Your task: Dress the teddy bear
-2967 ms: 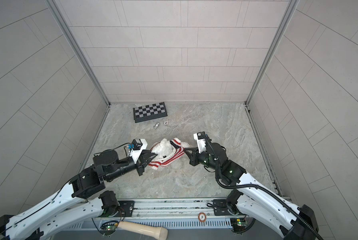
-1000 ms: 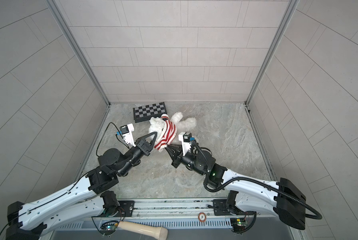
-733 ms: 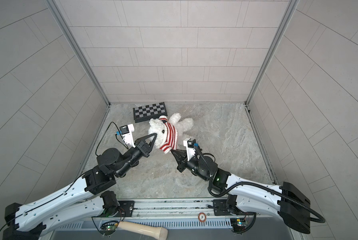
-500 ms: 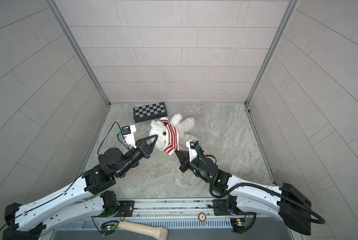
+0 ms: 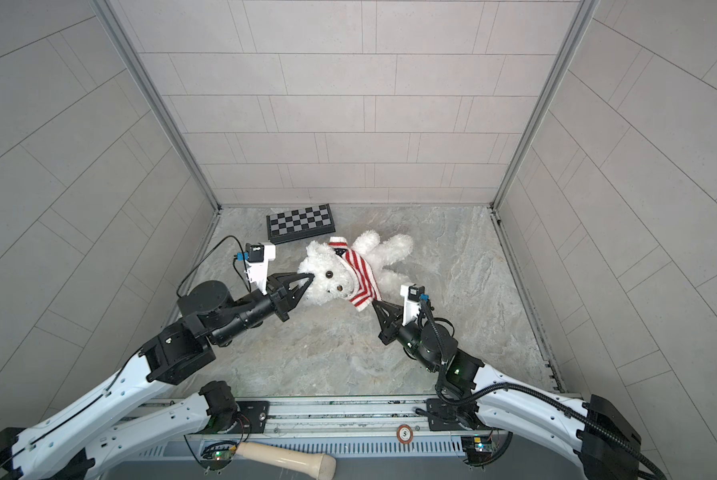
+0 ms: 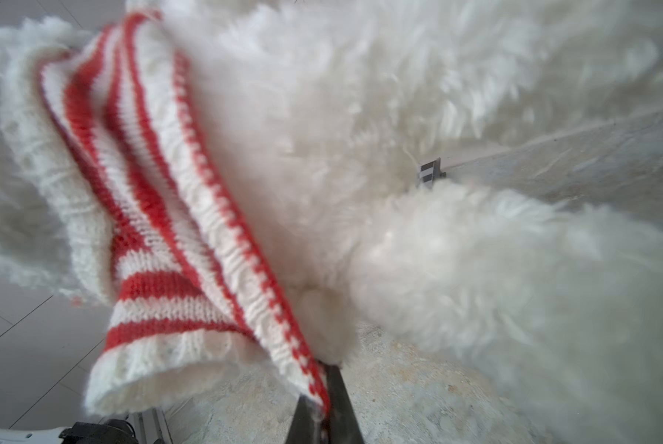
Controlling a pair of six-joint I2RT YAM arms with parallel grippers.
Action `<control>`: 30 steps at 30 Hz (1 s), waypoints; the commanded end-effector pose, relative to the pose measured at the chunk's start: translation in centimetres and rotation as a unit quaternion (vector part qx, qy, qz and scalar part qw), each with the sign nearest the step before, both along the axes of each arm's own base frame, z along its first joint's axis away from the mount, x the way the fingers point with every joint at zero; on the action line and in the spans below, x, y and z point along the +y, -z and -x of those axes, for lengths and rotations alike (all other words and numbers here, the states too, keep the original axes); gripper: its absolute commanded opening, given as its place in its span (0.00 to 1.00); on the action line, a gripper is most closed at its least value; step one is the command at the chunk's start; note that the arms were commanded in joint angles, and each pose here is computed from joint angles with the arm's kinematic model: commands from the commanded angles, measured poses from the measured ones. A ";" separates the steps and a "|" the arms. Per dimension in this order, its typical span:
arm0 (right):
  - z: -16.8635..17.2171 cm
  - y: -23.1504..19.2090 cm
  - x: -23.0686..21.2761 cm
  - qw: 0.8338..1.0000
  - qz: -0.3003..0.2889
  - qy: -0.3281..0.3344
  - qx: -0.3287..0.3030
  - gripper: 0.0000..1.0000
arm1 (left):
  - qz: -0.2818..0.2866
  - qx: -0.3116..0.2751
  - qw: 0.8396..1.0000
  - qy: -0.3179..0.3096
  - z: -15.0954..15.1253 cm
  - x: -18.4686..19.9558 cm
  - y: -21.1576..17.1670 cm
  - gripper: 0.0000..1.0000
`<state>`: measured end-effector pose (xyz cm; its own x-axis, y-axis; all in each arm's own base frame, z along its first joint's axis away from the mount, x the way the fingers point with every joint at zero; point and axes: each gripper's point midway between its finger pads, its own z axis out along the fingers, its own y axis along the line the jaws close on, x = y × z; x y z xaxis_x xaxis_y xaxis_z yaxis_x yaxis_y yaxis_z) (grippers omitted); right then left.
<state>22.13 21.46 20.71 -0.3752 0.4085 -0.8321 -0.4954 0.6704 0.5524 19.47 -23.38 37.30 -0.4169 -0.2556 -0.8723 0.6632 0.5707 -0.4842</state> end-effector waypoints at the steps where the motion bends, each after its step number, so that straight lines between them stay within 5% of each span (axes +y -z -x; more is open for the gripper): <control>1: -0.5 4.3 -1.9 0.997 0.051 0.039 0.053 0.00 | 0.016 -0.080 0.996 0.047 2.4 0.6 -5.3 0.00; 5: 0.0 3.0 -0.8 0.997 0.066 0.003 0.031 0.00 | 0.008 -0.094 0.994 0.060 2.9 0.6 -5.6 0.00; 11: 2.2 0.0 2.8 0.990 0.082 -0.110 -0.030 0.24 | -0.004 -0.100 0.992 0.080 2.8 -0.5 -5.4 0.00; 20: 6.9 -7.7 2.8 0.975 -0.008 -0.176 -0.133 0.37 | -0.069 -0.115 0.984 0.118 3.6 -0.7 -3.6 0.00; 25: 8.0 -9.4 -1.0 0.969 0.074 -0.138 -0.189 0.53 | -0.125 -0.127 0.964 0.197 5.9 -1.3 -2.6 0.00; 30: 8.7 -11.5 -1.5 0.946 0.142 -0.140 -0.255 0.56 | -0.186 -0.132 0.938 0.261 7.7 -1.2 -1.5 0.00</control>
<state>13.25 19.29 34.35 -0.0219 0.2783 -0.9603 -0.8324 0.5269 0.1717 13.88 -24.89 38.84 -0.2464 0.1766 -0.9530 0.9231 0.3424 -0.1752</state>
